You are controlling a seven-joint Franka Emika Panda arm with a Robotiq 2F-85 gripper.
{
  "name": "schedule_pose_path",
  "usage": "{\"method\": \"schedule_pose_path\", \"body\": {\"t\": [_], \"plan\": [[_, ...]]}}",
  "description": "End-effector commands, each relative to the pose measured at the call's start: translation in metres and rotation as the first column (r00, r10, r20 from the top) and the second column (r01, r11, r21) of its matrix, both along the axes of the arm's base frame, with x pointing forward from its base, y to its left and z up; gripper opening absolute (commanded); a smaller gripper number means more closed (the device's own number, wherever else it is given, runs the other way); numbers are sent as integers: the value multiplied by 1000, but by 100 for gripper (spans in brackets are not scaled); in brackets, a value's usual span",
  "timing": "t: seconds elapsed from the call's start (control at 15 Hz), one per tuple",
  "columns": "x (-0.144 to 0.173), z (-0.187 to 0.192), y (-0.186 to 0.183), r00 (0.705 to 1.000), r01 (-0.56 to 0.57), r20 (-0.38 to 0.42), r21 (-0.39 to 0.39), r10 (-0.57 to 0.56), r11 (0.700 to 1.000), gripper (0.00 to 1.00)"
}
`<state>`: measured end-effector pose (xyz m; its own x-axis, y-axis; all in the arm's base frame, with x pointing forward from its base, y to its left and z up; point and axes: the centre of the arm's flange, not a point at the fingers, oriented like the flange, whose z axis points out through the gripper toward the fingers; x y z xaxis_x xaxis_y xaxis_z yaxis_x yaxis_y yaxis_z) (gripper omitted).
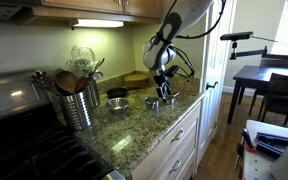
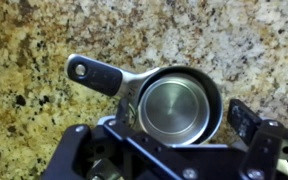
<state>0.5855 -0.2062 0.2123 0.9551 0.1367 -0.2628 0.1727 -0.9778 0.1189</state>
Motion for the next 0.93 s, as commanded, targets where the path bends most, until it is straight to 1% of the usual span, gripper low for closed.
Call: {"method": "schedule_pose_path", "body": {"t": [0.0, 0.4, 0.6, 0.67, 0.73, 0.87], "plan": [[0, -2, -5, 999, -29, 20, 15, 29, 999, 100], [1, -4, -5, 999, -39, 22, 19, 39, 999, 100], [1, -4, -5, 999, -41, 26, 19, 40, 999, 67], [2, -2, -5, 999, -41, 29, 19, 41, 999, 61], [3, -1, -5, 999, -40, 32, 19, 40, 999, 57], [3, -1, -6, 999, -39, 34, 18, 38, 999, 54]]}}
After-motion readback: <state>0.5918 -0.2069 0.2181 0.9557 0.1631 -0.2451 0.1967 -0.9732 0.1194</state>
